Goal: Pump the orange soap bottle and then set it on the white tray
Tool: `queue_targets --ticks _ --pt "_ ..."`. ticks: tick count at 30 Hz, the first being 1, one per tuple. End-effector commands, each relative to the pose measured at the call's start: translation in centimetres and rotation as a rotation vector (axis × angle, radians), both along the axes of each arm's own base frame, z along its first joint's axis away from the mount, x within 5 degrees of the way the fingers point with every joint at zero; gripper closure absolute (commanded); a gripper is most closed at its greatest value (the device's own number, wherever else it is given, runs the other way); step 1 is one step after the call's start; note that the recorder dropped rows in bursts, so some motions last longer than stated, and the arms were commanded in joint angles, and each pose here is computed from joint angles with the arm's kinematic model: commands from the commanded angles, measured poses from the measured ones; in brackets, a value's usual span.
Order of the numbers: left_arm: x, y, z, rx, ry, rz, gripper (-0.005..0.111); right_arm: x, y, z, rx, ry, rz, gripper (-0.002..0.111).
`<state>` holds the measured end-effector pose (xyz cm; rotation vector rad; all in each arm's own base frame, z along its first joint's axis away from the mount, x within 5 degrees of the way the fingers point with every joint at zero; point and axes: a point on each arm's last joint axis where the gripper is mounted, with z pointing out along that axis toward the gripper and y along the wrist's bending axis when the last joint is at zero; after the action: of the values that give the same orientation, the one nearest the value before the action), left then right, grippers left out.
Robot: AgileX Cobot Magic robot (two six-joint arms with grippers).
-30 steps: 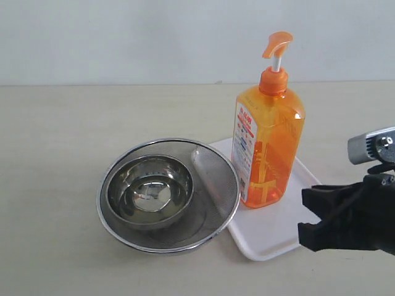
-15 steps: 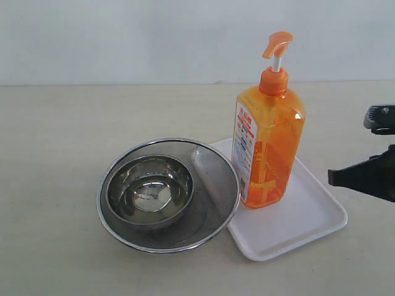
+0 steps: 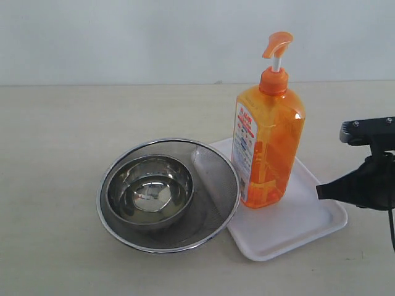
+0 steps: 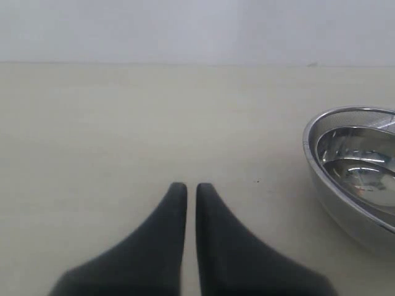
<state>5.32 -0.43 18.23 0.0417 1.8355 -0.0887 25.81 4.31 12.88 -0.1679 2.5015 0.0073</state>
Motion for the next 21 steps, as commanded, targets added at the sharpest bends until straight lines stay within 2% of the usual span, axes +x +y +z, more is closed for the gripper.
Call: queue_targets --ticks 1,21 --pt "0.0 0.0 0.0 -0.004 -0.010 0.002 0.102 0.1 -0.2 -0.5 -0.019 0.021 0.023 0.108" --pt "0.0 0.0 0.0 -0.004 -0.010 0.002 0.102 -1.1 0.8 -2.1 0.045 0.197 0.102 0.108"
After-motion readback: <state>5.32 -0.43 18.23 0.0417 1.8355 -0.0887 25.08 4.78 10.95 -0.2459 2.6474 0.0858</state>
